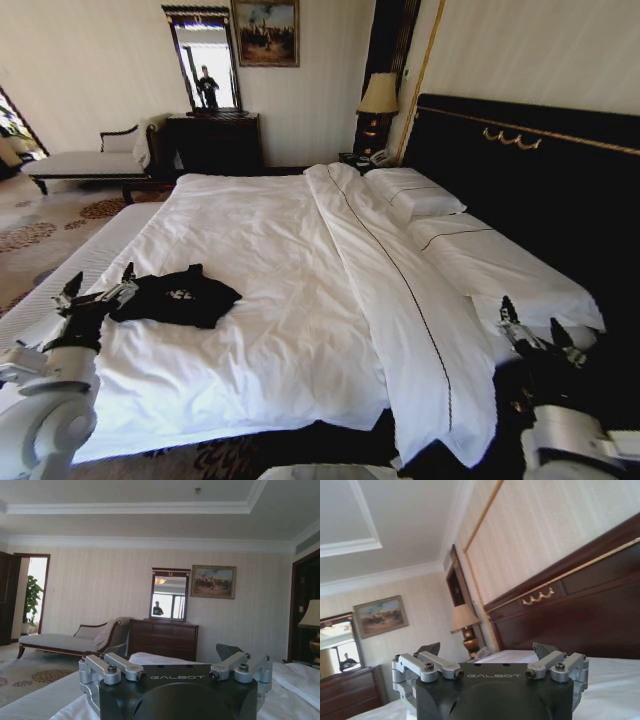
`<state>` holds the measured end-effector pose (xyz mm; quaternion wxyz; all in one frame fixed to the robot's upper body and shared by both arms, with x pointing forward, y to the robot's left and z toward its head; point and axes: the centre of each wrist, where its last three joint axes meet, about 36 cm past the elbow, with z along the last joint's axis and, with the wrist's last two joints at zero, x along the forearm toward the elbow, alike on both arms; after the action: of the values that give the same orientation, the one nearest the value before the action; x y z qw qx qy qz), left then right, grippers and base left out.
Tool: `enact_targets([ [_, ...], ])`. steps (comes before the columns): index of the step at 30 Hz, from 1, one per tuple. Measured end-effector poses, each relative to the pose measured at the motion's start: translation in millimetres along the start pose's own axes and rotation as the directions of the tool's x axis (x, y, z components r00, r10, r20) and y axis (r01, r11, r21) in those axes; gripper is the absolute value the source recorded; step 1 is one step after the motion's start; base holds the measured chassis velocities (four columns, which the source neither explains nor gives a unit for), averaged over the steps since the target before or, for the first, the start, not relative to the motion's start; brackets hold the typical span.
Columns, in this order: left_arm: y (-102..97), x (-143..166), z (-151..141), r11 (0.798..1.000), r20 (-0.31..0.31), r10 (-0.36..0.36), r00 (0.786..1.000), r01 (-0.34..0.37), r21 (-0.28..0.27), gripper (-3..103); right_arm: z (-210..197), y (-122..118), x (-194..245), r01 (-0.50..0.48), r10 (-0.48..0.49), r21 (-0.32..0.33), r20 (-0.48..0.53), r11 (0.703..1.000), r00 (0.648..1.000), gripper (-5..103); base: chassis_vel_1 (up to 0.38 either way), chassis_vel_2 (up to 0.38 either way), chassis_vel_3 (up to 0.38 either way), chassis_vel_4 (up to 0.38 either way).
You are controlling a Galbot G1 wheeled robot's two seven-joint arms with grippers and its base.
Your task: Fold the clothes on the bed.
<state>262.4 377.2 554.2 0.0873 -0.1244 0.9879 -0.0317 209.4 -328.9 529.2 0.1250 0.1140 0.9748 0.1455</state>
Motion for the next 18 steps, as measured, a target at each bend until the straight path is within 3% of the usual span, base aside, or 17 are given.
enact_targets([
  [7, 1.5, 13, -21, 1.0, -0.007, -0.004, 1.0, 0.004, -0.021, 100, -3, -8, -45, 0.158, -0.159, 0.022, 0.041, 0.987, 0.986, 100, 0.0, 0.0, 0.0, 0.0],
  [12, 5.3, 27, -39, 0.999, -0.014, -0.028, 1.0, 0.027, -0.04, 100, -11, -5, -73, 0.239, -0.238, -0.013, 0.063, 0.971, 0.969, 100, 0.0, 0.0, 0.0, 0.0],
  [16, 2.3, 42, -41, 0.998, -0.059, -0.055, 0.997, 0.055, -0.007, 100, -8, -1, -96, 0.311, -0.309, -0.023, 0.081, 0.95, 0.948, 100, 0.0, 0.0, 0.0, 0.0],
  [18, 2.5, 47, -38, 0.997, -0.074, -0.072, 0.995, 0.071, -0.007, 100, -3, -3, -106, 0.348, -0.347, 0.011, 0.101, 0.937, 0.932, 100, 0.0, 0.0, 0.0, 0.0],
])
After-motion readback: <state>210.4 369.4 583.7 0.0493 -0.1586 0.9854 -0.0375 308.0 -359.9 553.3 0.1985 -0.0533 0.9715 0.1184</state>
